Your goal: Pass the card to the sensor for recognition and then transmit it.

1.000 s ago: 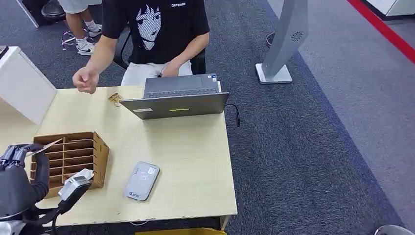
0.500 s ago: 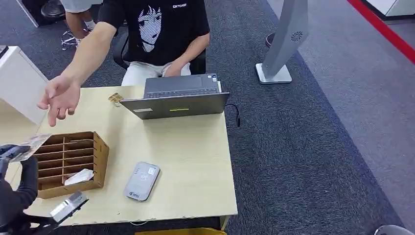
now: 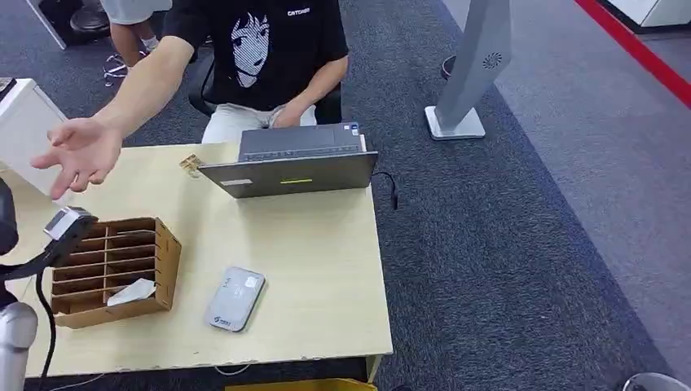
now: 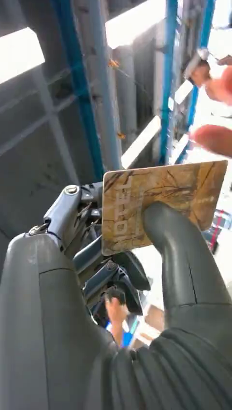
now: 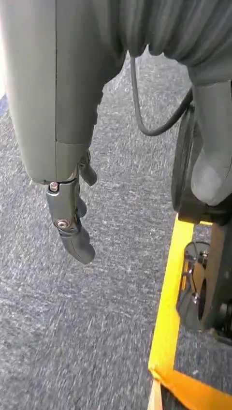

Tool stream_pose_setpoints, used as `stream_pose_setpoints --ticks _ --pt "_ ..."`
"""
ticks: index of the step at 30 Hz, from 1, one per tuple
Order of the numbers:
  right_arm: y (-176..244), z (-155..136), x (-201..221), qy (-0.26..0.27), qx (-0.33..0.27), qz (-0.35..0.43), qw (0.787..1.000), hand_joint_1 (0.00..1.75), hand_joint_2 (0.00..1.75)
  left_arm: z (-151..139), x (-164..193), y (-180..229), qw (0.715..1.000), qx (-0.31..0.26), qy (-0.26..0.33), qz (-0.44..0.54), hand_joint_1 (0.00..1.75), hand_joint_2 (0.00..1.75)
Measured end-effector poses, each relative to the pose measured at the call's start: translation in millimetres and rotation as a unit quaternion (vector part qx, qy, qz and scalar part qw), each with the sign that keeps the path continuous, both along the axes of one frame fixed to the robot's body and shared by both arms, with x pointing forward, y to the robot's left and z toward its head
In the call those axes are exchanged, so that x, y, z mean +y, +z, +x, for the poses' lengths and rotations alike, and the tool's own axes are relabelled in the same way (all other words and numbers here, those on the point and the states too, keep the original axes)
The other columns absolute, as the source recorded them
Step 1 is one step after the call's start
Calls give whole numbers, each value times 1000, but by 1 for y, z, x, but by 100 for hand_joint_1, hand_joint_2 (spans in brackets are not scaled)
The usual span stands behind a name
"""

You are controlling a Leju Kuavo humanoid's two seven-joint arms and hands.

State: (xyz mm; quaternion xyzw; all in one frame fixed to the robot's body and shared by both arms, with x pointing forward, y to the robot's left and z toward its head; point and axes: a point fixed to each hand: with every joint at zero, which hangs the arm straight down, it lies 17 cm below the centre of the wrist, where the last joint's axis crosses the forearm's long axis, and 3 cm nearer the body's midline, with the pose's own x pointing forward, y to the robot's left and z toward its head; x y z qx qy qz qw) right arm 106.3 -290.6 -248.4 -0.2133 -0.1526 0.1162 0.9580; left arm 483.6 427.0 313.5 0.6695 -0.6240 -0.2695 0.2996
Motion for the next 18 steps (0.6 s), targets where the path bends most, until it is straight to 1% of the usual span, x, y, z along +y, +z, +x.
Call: stream_pose_setpoints --ticks 3,7,12,18 --pt "-1 1 0 3 2 -1 1000 0 175 17 11 -12 1000 23 18 -3 175 175" --pt "-2 4 1 4 3 0 1000 0 175 30 20 -23 999 44 31 -9 175 175" --pt "-3 1 2 -2 7 3 1000 0 175 37 22 -32 997 59 36 -17 175 175" --pt "-4 -1 3 -1 10 3 1000 0 175 38 24 -39 996 69 40 -27 175 175"
